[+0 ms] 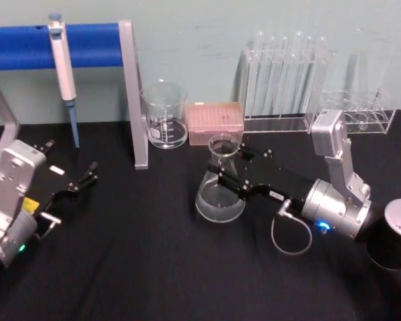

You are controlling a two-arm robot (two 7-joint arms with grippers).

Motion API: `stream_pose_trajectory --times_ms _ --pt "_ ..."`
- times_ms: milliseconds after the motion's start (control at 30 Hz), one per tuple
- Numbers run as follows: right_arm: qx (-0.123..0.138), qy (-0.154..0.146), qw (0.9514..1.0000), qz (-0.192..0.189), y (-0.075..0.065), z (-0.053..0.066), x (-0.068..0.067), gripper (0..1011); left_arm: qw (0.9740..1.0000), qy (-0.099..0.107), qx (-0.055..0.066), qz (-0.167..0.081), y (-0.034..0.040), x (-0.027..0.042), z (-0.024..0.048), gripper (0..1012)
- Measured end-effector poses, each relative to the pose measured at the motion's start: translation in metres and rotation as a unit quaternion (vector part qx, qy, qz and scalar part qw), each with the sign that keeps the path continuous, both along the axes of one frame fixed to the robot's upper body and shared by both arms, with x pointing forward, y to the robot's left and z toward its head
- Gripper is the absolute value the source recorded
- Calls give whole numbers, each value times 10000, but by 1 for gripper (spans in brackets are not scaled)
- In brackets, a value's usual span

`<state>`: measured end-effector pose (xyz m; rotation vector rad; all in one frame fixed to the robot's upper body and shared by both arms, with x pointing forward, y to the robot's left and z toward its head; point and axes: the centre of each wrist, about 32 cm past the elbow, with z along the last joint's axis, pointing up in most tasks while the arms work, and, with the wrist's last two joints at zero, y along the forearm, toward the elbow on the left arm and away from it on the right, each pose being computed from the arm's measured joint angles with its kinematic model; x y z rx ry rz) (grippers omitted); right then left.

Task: Grasp the erlenmeyer flask with one hand, shake it three times, then place it back.

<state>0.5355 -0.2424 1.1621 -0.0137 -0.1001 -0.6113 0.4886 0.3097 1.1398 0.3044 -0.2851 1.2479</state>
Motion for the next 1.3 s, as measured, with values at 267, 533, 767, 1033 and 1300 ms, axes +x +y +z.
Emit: stream_pose_trajectory --times_ms 267,533,767,1033,1300 --pt "-69 49 9998 168 -20 -84 43 450 10000 1 0 0 0 0 0 1001" --pt "-136 92 9994 292 -28 -154 79 449 10000 0 0 0 0 0 0 1001" --pt "-181 118 9991 353 -27 -200 98 449 10000 0 0 0 0 0 0 1001" --pt "-197 154 9990 357 -32 -236 109 449 10000 0 0 0 0 0 0 1001" --pt "-193 177 9990 352 -31 -250 110 449 10000 0 0 0 0 0 0 1001"
